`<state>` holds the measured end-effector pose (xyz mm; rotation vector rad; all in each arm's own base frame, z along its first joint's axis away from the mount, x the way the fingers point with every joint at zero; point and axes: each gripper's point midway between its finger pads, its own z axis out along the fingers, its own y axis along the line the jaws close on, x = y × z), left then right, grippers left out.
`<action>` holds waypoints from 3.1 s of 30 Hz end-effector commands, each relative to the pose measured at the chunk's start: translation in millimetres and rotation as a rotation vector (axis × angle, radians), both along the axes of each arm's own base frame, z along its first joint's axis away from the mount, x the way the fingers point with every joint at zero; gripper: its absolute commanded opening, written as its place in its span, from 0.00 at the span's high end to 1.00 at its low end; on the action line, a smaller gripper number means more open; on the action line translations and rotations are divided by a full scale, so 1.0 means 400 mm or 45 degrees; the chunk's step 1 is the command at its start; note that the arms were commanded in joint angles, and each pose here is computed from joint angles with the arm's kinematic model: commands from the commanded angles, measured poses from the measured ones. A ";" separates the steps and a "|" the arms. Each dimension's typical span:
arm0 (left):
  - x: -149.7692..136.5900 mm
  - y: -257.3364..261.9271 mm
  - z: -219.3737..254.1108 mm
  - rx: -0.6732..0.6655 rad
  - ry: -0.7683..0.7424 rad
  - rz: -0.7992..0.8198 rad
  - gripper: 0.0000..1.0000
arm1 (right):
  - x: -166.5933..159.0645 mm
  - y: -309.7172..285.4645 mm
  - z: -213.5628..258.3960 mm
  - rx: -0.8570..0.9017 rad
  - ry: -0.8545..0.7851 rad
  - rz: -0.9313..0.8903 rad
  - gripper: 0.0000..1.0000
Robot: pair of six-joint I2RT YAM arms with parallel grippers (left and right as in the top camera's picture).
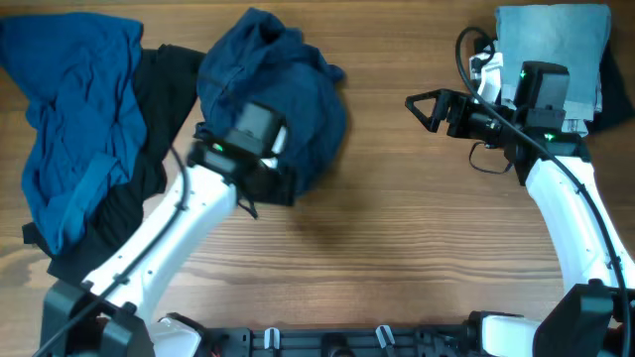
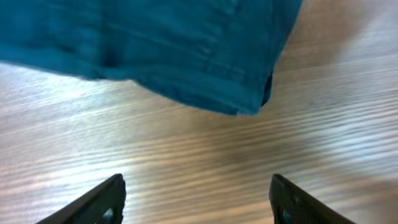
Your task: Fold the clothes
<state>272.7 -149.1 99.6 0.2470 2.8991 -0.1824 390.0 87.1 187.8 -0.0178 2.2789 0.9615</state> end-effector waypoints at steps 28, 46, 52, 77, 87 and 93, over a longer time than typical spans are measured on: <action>0.197 -0.145 -0.114 -0.176 -0.703 0.014 0.96 | 0.009 -0.013 0.023 -0.058 -0.067 -0.004 0.01; 0.095 -0.038 0.826 -0.925 -1.755 0.201 0.96 | -0.017 0.082 -0.049 -0.058 0.051 0.114 0.06; 0.106 -0.045 0.803 -0.899 -1.722 0.197 0.96 | -0.051 0.114 -0.061 0.068 0.147 0.173 0.08; 0.105 -0.043 0.812 -0.909 -1.738 0.200 0.96 | -0.028 0.333 -0.213 0.280 0.112 0.557 0.90; 0.138 -0.001 0.689 -0.676 -1.562 0.279 0.96 | 0.023 0.148 0.104 0.293 -0.239 0.318 0.95; 0.163 0.017 0.615 -0.621 -1.231 0.156 0.96 | -0.020 -0.009 0.270 0.173 -0.411 0.105 0.96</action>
